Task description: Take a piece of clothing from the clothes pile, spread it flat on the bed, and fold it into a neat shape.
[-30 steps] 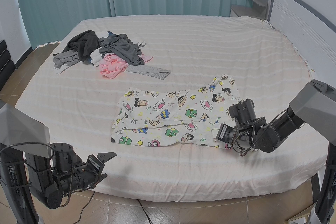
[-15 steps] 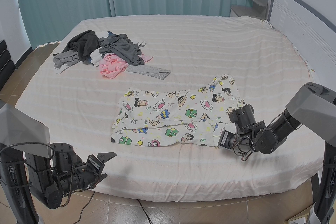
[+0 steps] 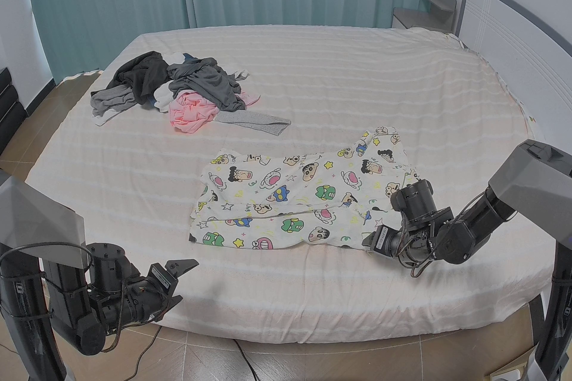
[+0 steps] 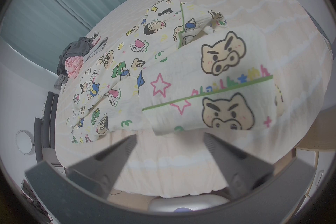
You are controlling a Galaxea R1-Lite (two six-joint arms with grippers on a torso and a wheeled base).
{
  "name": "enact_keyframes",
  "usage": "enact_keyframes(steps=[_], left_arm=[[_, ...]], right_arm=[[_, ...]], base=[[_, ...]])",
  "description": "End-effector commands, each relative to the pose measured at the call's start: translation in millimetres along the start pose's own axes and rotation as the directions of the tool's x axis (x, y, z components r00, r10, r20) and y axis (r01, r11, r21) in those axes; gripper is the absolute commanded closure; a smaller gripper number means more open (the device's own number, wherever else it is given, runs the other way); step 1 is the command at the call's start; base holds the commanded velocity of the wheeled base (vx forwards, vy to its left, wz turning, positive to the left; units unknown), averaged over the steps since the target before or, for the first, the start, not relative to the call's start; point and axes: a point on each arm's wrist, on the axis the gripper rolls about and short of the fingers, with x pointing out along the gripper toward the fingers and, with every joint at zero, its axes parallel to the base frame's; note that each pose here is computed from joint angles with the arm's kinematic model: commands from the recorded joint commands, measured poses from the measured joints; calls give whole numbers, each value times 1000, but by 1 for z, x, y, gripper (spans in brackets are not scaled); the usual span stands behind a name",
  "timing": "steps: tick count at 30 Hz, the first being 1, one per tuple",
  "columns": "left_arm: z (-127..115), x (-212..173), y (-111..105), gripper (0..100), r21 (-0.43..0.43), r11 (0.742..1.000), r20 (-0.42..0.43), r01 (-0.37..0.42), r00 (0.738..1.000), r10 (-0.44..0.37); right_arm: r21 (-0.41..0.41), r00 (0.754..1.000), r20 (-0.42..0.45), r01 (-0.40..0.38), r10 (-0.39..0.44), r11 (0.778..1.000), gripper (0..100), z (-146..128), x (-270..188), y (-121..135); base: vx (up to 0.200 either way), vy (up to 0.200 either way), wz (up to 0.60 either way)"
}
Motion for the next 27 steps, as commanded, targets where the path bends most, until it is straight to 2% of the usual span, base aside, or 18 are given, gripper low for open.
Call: enact_keyframes(steps=[1, 8, 11, 18, 27], left_arm=[[1, 0, -1, 0, 3, 1000, 6, 15, 1000, -15], [1, 0, -1, 0, 3, 1000, 6, 15, 1000, -15], [1, 0, -1, 0, 3, 1000, 6, 15, 1000, -15], [0, 0, -2, 0, 4, 1000, 5, 15, 1000, -15], [0, 0, -1, 0, 5, 1000, 4, 14, 1000, -14]], right_arm=[[2, 1000, -9, -17, 17, 1000, 0, -3, -24, -4], [45, 998, 53, -41, 39, 998, 0, 18, -63, -21], [59, 993, 96, -70, 64, 996, 0, 43, -78, -39], [61, 992, 115, -55, 48, 997, 0, 63, -67, -58], [60, 993, 106, -60, 53, 996, 0, 71, -45, -56]], base=[[0, 0, 0], [0, 0, 0], [0, 0, 0], [0, 0, 0], [0, 0, 0]])
